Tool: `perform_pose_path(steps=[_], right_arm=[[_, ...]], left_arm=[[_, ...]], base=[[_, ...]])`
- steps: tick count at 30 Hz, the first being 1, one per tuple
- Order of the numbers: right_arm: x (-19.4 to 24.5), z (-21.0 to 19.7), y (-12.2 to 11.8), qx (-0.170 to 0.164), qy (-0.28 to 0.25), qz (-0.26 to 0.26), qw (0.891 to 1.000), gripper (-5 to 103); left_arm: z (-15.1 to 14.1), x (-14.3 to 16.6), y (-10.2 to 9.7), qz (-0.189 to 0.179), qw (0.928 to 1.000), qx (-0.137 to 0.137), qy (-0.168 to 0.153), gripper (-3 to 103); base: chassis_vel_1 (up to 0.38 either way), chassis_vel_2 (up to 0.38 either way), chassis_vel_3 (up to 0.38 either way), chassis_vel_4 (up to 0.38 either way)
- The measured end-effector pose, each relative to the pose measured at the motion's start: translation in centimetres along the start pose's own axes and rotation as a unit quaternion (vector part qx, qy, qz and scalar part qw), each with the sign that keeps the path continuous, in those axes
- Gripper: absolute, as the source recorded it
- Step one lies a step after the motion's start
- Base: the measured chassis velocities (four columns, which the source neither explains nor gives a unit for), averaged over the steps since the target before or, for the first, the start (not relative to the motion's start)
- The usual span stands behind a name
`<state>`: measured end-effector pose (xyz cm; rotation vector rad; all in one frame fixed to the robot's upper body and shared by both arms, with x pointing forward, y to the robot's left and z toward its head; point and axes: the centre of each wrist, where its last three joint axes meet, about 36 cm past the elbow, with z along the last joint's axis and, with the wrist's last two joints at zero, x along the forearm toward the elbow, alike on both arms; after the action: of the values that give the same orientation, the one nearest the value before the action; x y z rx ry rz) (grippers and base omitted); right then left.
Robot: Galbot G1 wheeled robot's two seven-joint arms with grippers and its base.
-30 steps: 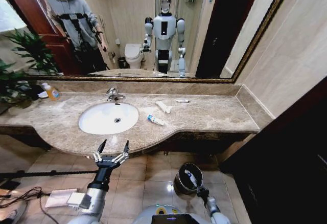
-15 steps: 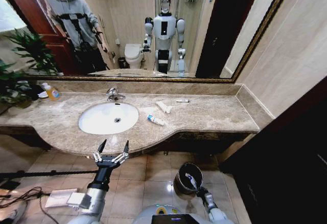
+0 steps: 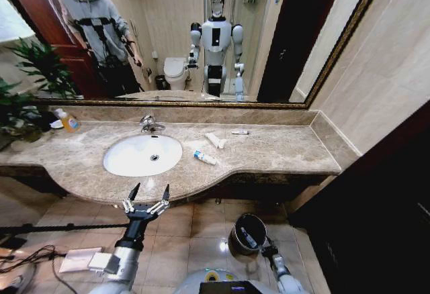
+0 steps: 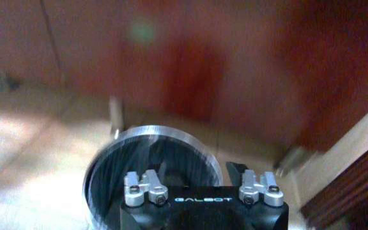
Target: Pick up the trash from the sink and place it in the trash bin.
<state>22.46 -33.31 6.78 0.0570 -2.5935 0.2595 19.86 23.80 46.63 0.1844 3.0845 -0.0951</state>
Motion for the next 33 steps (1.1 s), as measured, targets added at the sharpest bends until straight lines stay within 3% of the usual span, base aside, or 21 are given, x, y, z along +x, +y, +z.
perform_pose_path(steps=[2,3,4,7,9,10,17,25,28,31,33], right_arm=[[1.0,-1.1,-0.3,-0.015,-0.020,0.011,1.000,71],[2.2,-3.3,-0.6,-0.041,-0.043,0.027,0.998,77],[2.2,-3.3,-0.6,-0.041,-0.043,0.027,0.998,77],[5.2,-9.6,-1.6,-0.082,-0.104,0.048,0.990,93],[5.6,-10.3,-1.7,-0.087,-0.112,0.049,0.989,97],[7.3,-12.7,-2.0,-0.097,-0.137,0.052,0.984,100],[13.8,-20.0,-2.4,-0.130,-0.231,0.026,0.964,100],[15.9,-25.0,-1.2,-0.137,-0.292,-0.027,0.946,100],[15.5,-26.4,-1.0,-0.126,-0.310,-0.064,0.940,100],[13.4,-29.2,-1.0,-0.094,-0.334,-0.134,0.928,100],[13.0,-29.9,-1.0,-0.085,-0.338,-0.144,0.926,100]], left_arm=[[0.0,0.0,0.0,0.000,1.0000,0.000,0.000,100],[0.0,0.0,0.0,0.000,1.0000,0.000,0.000,100],[0.0,0.0,0.0,0.000,1.0000,0.000,0.000,100],[0.0,0.0,0.0,0.000,1.0000,0.000,0.000,100],[0.0,0.0,0.0,0.000,1.0000,0.000,0.000,100],[0.0,0.0,0.0,0.000,1.0000,0.000,0.000,100],[0.0,0.0,0.0,0.000,1.0000,0.000,0.000,100],[0.0,0.0,0.0,0.000,1.0000,0.000,0.000,100],[0.0,0.0,0.0,0.000,1.0000,0.000,0.000,100],[0.0,0.0,0.0,0.000,1.0000,0.000,0.000,100],[0.0,0.0,0.0,0.000,1.0000,0.000,0.000,100]], base=[[0.000,0.000,0.000,0.000],[0.000,0.000,0.000,0.000],[0.000,0.000,0.000,0.000],[0.000,0.000,0.000,0.000],[0.000,0.000,0.000,0.000],[0.000,0.000,0.000,0.000],[0.000,0.000,0.000,0.000],[0.000,0.000,0.000,0.000],[0.000,0.000,0.000,0.000],[0.000,0.000,0.000,0.000],[0.000,0.000,0.000,0.000]])
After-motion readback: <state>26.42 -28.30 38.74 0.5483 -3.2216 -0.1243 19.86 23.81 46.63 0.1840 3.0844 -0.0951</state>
